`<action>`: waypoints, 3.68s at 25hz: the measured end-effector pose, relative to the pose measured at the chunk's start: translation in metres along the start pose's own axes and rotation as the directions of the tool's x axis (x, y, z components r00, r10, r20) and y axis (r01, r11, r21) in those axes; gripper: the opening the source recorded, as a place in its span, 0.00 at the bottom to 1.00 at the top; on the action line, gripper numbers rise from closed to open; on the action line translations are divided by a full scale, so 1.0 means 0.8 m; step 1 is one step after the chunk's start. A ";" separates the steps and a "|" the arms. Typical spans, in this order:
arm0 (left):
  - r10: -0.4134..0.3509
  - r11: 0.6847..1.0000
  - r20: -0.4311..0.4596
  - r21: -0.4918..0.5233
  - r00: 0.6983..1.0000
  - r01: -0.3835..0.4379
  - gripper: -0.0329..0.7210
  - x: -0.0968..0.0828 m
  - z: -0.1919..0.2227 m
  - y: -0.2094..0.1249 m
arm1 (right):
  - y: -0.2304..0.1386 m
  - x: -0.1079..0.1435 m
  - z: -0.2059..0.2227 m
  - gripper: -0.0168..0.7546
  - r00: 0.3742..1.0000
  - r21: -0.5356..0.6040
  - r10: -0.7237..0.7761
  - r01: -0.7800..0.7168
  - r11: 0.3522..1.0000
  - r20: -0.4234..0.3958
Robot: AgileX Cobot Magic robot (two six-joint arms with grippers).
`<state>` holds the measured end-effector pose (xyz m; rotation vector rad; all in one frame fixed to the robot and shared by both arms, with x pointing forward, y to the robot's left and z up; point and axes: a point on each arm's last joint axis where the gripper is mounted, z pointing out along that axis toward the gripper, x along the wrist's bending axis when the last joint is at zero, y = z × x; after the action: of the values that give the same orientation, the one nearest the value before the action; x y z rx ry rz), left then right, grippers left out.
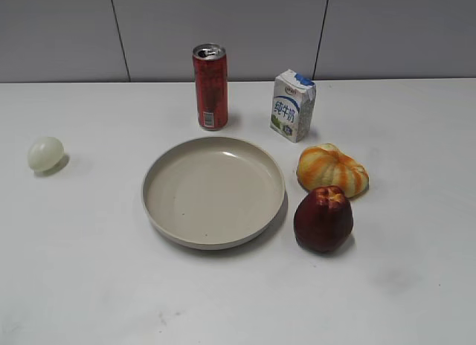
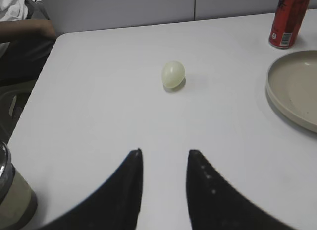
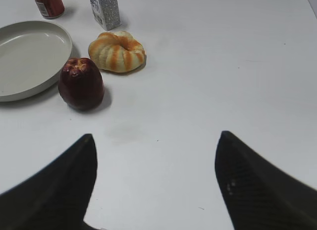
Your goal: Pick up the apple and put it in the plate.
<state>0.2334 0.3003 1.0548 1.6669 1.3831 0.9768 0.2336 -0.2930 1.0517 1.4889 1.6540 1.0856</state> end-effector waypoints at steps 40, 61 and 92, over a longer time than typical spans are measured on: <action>0.000 1.000 0.000 0.000 1.000 0.000 0.36 0.000 0.000 0.000 | 0.078 0.015 0.206 0.79 0.979 0.344 0.156 -0.104 0.933 -0.128; 0.000 1.000 0.000 0.000 1.000 0.000 0.36 0.000 0.000 0.000 | 0.074 0.128 0.415 0.79 0.966 0.773 -0.072 0.244 0.585 -0.250; 0.000 1.000 0.000 0.000 1.000 0.000 0.36 0.000 0.000 0.000 | 0.123 0.243 0.448 0.75 0.895 0.581 -0.121 0.377 0.721 -0.429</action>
<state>0.2334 0.3003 1.0548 1.6669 1.3831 0.9768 0.5671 -0.0450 0.9922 1.4326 2.6216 0.6656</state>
